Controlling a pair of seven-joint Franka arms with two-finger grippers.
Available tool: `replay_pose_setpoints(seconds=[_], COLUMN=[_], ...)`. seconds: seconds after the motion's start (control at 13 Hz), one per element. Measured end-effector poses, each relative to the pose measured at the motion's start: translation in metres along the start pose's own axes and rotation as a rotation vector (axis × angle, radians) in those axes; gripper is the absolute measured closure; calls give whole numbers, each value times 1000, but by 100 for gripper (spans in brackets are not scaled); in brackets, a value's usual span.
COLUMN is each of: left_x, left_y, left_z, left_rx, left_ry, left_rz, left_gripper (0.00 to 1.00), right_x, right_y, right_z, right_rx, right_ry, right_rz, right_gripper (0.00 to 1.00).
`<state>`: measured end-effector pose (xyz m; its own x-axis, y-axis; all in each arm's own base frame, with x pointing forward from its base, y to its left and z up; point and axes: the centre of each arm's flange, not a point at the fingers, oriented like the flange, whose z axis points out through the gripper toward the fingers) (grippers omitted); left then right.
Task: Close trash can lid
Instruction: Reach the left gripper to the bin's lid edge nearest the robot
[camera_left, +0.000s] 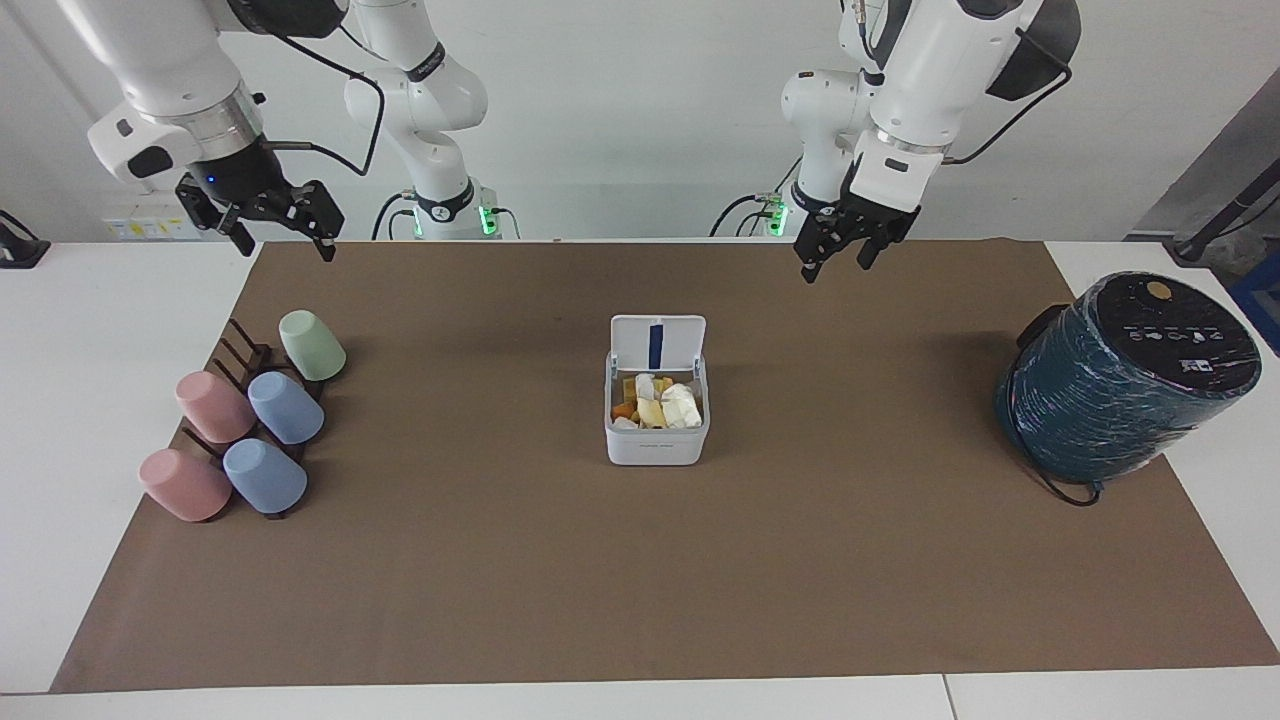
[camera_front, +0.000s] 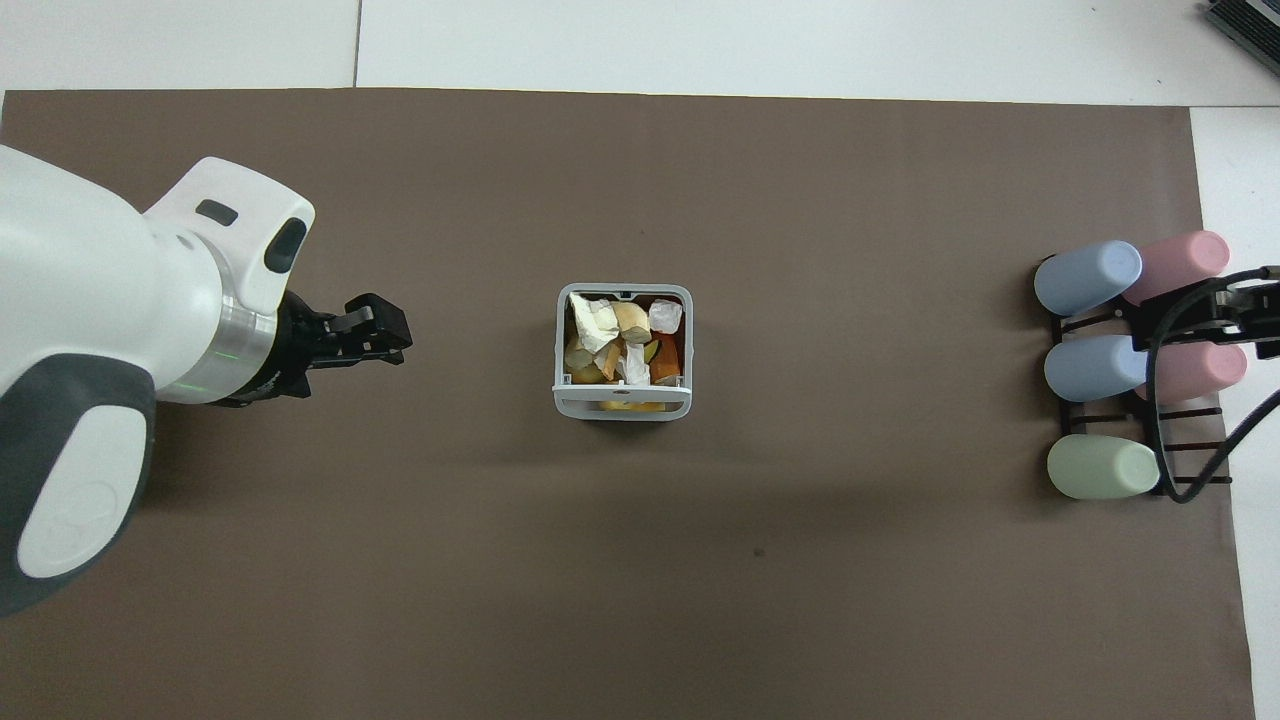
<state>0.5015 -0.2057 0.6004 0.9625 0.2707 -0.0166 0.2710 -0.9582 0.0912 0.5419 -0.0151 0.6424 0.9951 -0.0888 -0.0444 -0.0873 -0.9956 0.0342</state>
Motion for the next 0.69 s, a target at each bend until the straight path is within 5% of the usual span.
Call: replay_pose_setpoints(seconds=[0.23,0.46,0.62,0.69], left_x=[-24,-53,-60,-64], left_y=[20,32,29,28], left_z=[15,35,41,42], left_rx=[-40,-57,-63,-78], left_ry=[9,24,10,-12], left_rz=[-89,-129,-149,-169], left_gripper=[58,62,84,84], right_x=[0,0,0,0], right_y=[0,0,0,0], right_z=[0,0,0,0], right_rx=[0,0,0,0], right_ry=[0,0,0,0], right_rz=[0,0,0,0], right_gripper=[0,0,0,0])
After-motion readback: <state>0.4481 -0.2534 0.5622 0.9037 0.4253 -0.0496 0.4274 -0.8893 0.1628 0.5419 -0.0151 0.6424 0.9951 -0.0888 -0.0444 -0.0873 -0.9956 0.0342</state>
